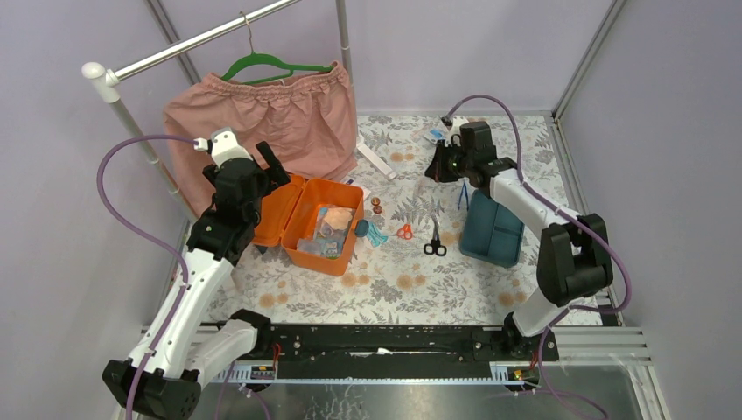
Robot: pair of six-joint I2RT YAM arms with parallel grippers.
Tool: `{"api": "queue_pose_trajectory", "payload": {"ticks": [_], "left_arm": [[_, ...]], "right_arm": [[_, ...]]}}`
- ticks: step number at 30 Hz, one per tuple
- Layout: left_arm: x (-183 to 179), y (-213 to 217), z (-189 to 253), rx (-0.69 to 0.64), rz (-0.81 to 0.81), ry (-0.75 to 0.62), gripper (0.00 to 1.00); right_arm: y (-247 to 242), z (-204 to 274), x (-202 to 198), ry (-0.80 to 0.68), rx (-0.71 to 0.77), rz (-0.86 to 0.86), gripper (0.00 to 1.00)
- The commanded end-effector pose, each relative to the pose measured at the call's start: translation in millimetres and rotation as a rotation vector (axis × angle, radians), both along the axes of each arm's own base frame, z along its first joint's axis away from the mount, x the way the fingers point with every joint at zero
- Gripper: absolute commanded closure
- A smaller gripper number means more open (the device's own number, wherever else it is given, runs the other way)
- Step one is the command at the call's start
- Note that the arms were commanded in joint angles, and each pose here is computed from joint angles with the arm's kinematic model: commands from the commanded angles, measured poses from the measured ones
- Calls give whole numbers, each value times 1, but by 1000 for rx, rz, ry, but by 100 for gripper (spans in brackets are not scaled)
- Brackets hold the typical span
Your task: Organize the medicine kit
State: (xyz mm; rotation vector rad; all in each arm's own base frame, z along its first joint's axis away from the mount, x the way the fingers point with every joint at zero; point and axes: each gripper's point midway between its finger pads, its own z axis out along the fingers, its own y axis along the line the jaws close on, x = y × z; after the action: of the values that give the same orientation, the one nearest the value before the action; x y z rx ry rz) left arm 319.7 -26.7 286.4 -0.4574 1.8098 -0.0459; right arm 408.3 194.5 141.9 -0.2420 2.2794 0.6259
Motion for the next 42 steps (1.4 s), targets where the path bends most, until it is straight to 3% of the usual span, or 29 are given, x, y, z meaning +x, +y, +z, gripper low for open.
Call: {"api": "queue_pose_trajectory", "payload": {"ticks": [1, 9, 13, 15, 18, 21, 24, 31, 42], "left_arm": [[3, -2, -1, -9, -2, -11, 1], [2, -2, 0, -11, -2, -15, 1], [2, -2, 1, -12, -4, -17, 1], [2, -2, 1, -11, -4, -19, 1], [1, -1, 2, -11, -3, -20, 1], [1, -1, 2, -10, -1, -19, 1], [1, -1, 2, -10, -3, -19, 1], [1, -2, 1, -11, -5, -17, 1], [2, -2, 0, -11, -6, -15, 1]], "right_arm": [[19, 57, -10, -107, 89, 43, 100], [43, 113, -28, -207, 141, 83, 100], [41, 114, -29, -201, 98, 71, 100], [31, 102, -27, -165, 35, 37, 95], [17, 76, -33, -67, -68, 5, 70], [2, 50, -42, 11, -140, -27, 53], [-13, 20, -52, 91, -227, -55, 45], [-34, -42, -75, 268, -350, -55, 37], [-45, -90, -94, 382, -296, -61, 37]]}}
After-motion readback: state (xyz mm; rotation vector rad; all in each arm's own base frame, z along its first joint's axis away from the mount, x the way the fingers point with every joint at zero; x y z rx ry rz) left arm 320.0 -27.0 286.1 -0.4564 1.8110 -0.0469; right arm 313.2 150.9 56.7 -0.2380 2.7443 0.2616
